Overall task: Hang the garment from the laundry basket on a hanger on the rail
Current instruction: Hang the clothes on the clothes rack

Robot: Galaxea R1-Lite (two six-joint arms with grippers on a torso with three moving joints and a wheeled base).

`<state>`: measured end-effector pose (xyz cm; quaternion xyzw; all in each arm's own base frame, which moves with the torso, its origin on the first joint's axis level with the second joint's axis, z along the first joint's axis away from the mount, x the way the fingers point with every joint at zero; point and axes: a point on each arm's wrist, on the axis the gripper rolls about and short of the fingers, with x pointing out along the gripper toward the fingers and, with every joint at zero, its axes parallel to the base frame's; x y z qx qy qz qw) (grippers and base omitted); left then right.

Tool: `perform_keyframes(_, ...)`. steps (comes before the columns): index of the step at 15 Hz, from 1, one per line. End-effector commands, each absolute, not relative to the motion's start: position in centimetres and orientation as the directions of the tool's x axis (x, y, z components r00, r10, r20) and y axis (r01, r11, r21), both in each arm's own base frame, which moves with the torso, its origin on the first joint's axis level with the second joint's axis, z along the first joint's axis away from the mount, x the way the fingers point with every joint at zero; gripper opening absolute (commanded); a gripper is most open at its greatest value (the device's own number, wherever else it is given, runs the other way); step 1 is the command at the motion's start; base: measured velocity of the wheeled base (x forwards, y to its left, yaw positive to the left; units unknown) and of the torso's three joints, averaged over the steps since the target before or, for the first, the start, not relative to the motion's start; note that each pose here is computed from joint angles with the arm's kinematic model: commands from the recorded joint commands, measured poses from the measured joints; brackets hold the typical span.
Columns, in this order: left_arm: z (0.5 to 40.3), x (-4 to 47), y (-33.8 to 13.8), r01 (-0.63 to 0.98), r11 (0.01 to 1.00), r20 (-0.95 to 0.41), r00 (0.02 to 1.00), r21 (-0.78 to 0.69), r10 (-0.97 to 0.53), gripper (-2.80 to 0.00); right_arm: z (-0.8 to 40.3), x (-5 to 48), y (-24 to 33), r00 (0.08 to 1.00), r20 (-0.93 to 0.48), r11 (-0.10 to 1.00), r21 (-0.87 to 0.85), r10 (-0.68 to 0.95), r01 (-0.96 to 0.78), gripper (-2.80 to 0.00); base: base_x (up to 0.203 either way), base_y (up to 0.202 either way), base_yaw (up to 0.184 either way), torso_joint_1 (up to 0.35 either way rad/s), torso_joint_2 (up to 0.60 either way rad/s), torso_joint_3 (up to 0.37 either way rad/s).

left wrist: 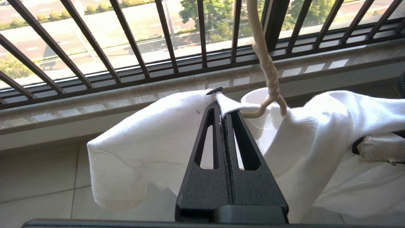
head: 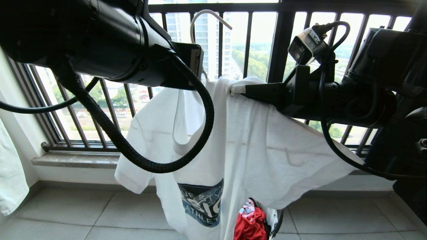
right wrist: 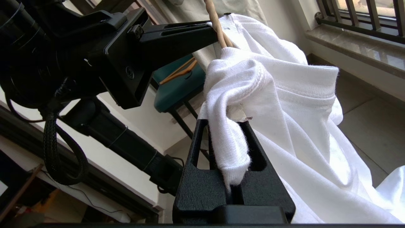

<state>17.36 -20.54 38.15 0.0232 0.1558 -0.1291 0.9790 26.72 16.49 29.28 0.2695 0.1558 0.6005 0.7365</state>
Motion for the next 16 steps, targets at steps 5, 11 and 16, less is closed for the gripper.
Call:
perform_keyframes(5, 38.9, 15.6, -21.6, 0.328, 0.944, -0.259, 0.909, -0.038, -0.326, -2.8, 28.6, 28.5, 17.2, 0.214, 0.178, 0.066, 0.601, 0.96, -0.796, -2.8, 0.0, 0.0, 0.0, 0.0, 0.0, 0.0)
perform_keyframes(11, 40.5, 14.4, -19.5, 0.32, 0.944, -0.207, 0.921, -0.074, -0.329, -2.8, 28.9, 29.1, 17.6, 0.163, 0.313, -0.05, 0.575, 0.936, -0.817, -2.8, 0.0, 0.0, 0.0, 0.0, 0.0, 0.0)
perform_keyframes(16, 40.8, 14.0, -18.6, 0.316, 0.943, -0.197, 0.923, -0.1, -0.331, -2.8, 28.9, 27.5, 16.9, 0.161, 0.308, -0.054, 0.587, 0.937, -0.808, -2.8, 0.0, 0.0, 0.0, 0.0, 0.0, 0.0)
